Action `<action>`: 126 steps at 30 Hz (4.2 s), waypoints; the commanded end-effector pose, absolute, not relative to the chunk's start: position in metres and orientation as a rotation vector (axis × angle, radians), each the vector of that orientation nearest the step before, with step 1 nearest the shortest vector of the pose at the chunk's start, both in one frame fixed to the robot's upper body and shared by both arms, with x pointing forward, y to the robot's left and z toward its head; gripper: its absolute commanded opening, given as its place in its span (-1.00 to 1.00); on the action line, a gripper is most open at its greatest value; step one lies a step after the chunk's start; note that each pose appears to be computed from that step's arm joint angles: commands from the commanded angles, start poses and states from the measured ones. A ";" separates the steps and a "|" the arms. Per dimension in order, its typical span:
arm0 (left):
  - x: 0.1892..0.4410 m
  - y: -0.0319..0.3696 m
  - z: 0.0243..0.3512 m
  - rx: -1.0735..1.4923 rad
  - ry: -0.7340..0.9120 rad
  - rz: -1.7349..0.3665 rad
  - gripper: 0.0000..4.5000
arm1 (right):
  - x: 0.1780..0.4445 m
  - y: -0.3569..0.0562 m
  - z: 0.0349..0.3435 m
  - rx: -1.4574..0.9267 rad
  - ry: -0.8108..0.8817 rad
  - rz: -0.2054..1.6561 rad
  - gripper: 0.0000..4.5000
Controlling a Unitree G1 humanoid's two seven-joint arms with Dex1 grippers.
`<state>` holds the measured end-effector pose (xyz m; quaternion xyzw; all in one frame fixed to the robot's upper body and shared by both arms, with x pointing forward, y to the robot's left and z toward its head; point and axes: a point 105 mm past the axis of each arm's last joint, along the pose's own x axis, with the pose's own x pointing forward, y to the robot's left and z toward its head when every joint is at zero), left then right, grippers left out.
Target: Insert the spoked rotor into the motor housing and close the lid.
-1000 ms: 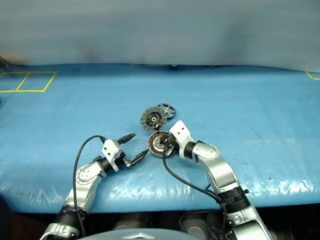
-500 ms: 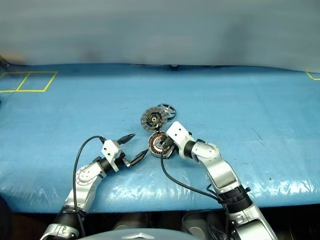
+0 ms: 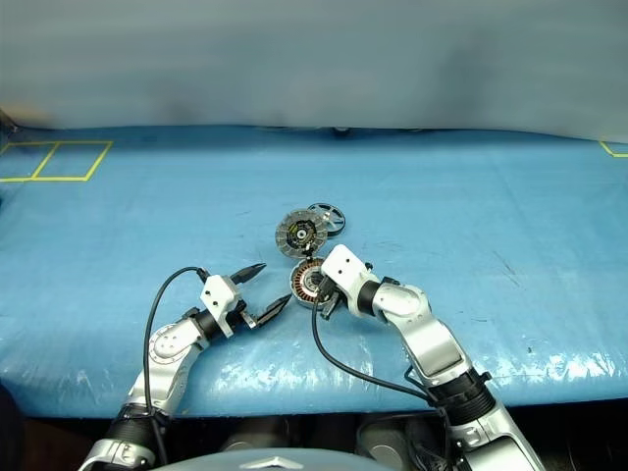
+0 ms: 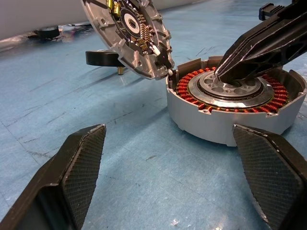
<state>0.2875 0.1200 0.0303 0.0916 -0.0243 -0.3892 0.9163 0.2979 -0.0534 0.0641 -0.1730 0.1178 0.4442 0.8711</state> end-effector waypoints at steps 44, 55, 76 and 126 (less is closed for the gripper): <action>0.289 0.120 0.037 0.201 -0.084 -0.801 1.00 | 0.323 -0.096 0.106 -0.333 0.140 0.725 -0.98; 0.290 0.119 0.037 0.200 -0.087 -0.795 1.00 | 0.382 -0.143 0.105 -0.492 0.102 0.591 -0.43; 0.288 0.124 0.035 0.204 -0.085 -0.759 1.00 | 0.413 -0.104 0.101 -0.295 0.056 0.714 -0.43; 0.284 0.150 0.037 0.270 -0.067 -0.729 1.00 | 0.349 -0.149 0.097 -0.309 0.117 0.592 -0.43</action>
